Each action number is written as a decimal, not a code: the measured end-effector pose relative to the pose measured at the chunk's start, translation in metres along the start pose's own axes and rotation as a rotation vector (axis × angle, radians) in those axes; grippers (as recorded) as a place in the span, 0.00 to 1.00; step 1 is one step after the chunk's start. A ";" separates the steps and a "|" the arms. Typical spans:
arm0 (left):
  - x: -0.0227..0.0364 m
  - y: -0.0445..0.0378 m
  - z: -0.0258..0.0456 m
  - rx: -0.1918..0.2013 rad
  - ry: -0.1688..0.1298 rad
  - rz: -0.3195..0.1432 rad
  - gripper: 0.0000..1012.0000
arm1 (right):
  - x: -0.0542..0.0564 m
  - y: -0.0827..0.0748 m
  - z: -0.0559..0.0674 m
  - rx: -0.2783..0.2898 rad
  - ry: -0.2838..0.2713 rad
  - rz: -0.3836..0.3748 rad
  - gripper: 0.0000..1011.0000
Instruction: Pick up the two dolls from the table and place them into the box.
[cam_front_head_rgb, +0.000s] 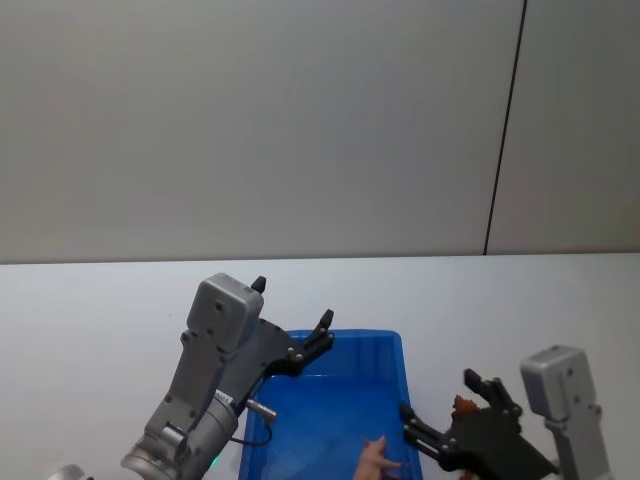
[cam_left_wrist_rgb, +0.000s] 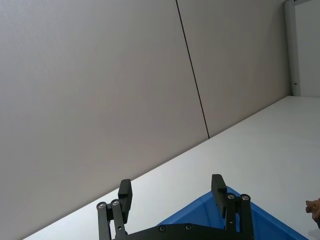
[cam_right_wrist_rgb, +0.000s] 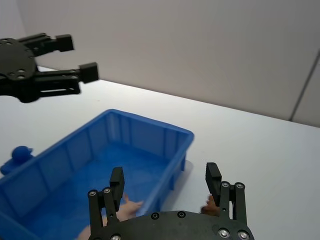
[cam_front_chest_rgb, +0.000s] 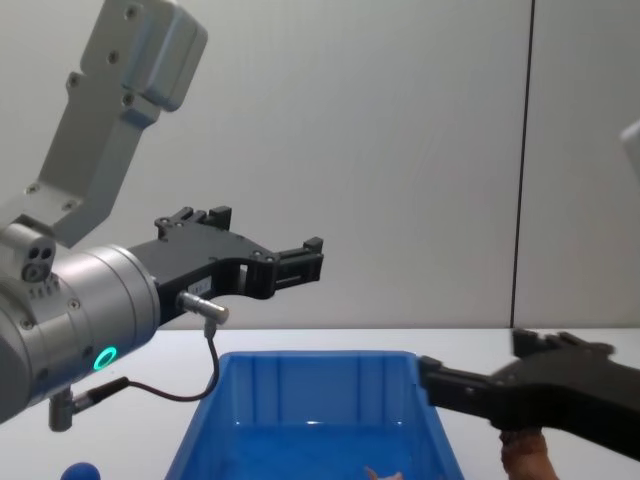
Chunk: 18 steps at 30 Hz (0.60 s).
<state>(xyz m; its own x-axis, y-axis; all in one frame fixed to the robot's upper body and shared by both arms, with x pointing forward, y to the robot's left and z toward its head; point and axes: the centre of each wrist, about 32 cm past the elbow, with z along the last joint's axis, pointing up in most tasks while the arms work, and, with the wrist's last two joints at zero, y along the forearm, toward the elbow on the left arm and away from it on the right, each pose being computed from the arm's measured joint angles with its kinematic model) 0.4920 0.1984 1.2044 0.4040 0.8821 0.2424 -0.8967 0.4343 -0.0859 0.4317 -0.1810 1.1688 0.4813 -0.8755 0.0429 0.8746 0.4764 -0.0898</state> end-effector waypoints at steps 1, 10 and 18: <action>0.0000 0.0000 0.0000 0.000 0.000 0.000 0.99 | 0.000 -0.003 -0.001 -0.004 -0.001 -0.019 0.99; 0.0000 0.0000 0.0000 0.000 0.000 0.000 0.99 | -0.002 -0.016 -0.009 -0.028 0.000 -0.111 0.99; 0.0000 0.0000 0.0000 0.000 0.000 0.000 0.99 | -0.004 -0.022 -0.016 -0.048 0.010 -0.177 0.99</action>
<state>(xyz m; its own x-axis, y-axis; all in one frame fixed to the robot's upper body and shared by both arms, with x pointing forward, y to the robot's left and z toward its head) 0.4920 0.1984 1.2044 0.4040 0.8821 0.2424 -0.8967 0.4343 -0.0859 0.4096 -0.1896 1.1544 0.3196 -0.9461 0.0525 0.9416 0.3109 -0.1295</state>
